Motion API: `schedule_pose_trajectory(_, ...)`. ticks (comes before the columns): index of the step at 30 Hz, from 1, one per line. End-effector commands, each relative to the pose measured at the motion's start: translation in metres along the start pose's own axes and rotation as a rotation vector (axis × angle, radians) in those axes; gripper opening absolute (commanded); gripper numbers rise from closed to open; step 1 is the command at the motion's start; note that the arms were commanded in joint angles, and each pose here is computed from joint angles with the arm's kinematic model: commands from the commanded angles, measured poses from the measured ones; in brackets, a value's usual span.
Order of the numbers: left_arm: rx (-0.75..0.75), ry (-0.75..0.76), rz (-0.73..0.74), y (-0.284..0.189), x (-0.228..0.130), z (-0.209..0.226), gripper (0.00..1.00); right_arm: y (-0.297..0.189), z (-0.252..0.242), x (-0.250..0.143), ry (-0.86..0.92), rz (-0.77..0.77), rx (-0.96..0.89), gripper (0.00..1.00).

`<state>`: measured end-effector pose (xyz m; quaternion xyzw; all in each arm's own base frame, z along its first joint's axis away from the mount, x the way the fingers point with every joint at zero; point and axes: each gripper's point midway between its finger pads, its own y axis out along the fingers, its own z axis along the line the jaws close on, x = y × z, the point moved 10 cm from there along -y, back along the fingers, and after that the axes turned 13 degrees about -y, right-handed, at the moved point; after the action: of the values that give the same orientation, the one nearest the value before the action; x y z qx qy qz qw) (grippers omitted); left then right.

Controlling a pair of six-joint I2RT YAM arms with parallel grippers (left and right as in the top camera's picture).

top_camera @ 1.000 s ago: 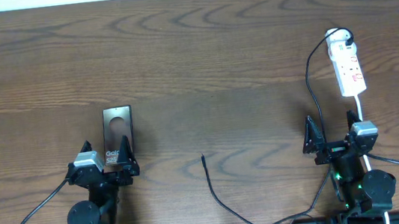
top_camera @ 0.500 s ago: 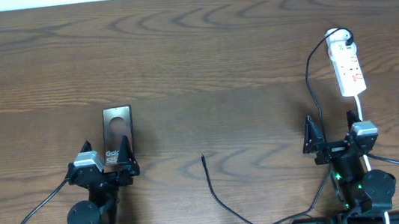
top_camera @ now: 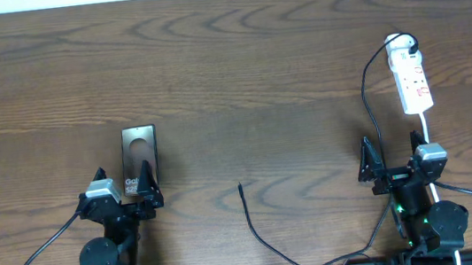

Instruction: Plug charger to phone and switch on socket

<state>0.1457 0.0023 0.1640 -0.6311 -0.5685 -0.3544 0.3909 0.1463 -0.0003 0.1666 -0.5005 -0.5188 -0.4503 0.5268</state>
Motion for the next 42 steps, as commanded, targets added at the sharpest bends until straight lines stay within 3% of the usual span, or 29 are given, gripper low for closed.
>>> schedule_pose_trajectory(1, 0.027, 0.008, 0.037, 0.000, -0.008, 0.005, 0.88, 0.000, 0.001, 0.000, 0.002, -0.001, 0.007, 0.99)
schedule_pose_trajectory(12, 0.019, 0.008, 0.030, 0.000, -0.007, 0.004, 0.88, 0.000, 0.001, 0.000, 0.002, -0.001, 0.007, 0.99)
schedule_pose_trajectory(18, -0.071, 0.010, 0.058, -0.004, 0.004, -0.009, 0.88, 0.000, 0.001, 0.000, 0.002, -0.001, 0.007, 0.99)
schedule_pose_trajectory(24, -0.081, 0.071, 0.058, -0.015, 0.046, -0.032, 0.88, 0.000, 0.001, 0.000, 0.002, -0.001, 0.007, 0.99)
schedule_pose_trajectory(29, -0.065, 0.152, 0.099, -0.012, 0.103, -0.059, 0.88, 0.000, 0.001, 0.000, 0.002, -0.001, 0.007, 0.99)
schedule_pose_trajectory(36, 0.026, 0.116, 0.328, 0.026, 0.172, -0.086, 0.88, 0.000, 0.001, 0.000, 0.002, -0.001, 0.007, 0.99)
schedule_pose_trajectory(42, 0.168, 0.078, 0.693, 0.068, 0.189, -0.088, 0.88, 0.000, 0.001, 0.000, 0.002, -0.001, 0.007, 0.99)
